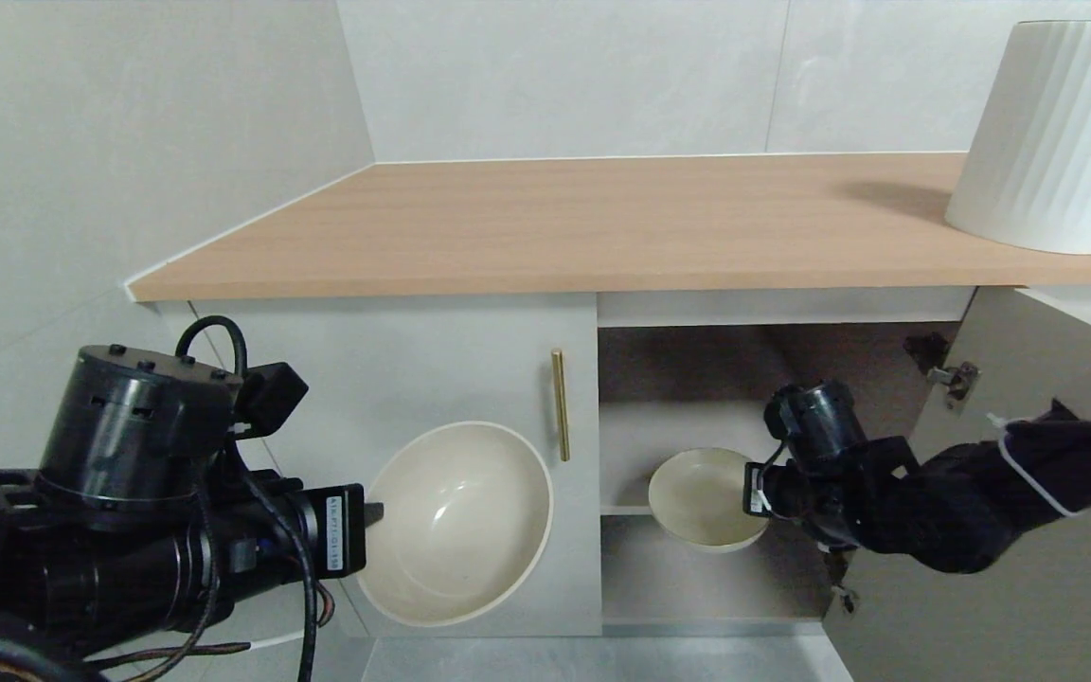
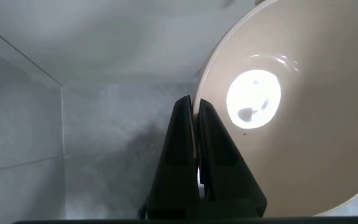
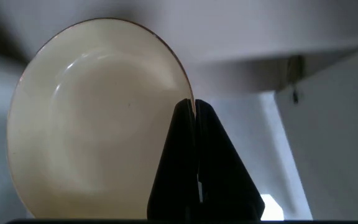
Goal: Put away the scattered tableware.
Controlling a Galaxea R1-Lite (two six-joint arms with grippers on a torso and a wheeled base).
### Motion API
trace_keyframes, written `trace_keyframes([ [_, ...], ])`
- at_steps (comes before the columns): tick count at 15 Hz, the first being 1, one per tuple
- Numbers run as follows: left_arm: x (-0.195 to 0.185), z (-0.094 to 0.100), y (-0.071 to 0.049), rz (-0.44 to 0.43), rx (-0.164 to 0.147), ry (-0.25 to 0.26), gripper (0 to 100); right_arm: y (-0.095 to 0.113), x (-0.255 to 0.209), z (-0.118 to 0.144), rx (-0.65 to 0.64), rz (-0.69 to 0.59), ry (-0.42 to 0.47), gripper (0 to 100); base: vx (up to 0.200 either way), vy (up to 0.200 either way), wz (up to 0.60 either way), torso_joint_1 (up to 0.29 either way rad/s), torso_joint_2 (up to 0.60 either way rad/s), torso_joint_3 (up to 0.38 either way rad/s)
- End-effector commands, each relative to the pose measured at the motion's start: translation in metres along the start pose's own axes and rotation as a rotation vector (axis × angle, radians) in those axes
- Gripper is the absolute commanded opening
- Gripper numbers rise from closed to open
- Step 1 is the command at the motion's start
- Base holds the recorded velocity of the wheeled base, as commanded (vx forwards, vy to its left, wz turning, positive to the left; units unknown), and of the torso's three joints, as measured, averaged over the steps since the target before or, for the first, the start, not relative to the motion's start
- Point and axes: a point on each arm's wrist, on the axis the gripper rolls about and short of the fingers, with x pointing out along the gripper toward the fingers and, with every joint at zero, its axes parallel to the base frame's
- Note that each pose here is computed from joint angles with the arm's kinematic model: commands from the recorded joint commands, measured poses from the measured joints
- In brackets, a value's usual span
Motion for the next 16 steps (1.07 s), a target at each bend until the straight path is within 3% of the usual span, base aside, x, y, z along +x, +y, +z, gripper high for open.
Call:
trace_keyframes([
  [1,0.0,0.0,0.0,0.001,0.0,-0.003,0,-0.004,0.047,0.003,0.018,-0.049,0.012,0,0.0,0.0,0.0,0.0,0.0,0.0],
  [5,0.0,0.001,0.0,0.001,0.0,-0.003,0,-0.006,0.097,0.023,0.021,-0.076,-0.039,0,0.0,0.0,0.0,0.0,0.0,0.0],
  [9,0.001,0.0,0.0,0.003,0.0,0.001,0,-0.02,0.133,0.022,0.026,-0.125,-0.04,0,0.0,0.0,0.0,0.0,0.0,0.0],
  [16,0.001,0.0,0.0,0.004,0.0,0.001,0,-0.028,0.152,0.024,0.047,-0.157,-0.059,0,0.0,0.0,0.0,0.0,0.0,0.0],
])
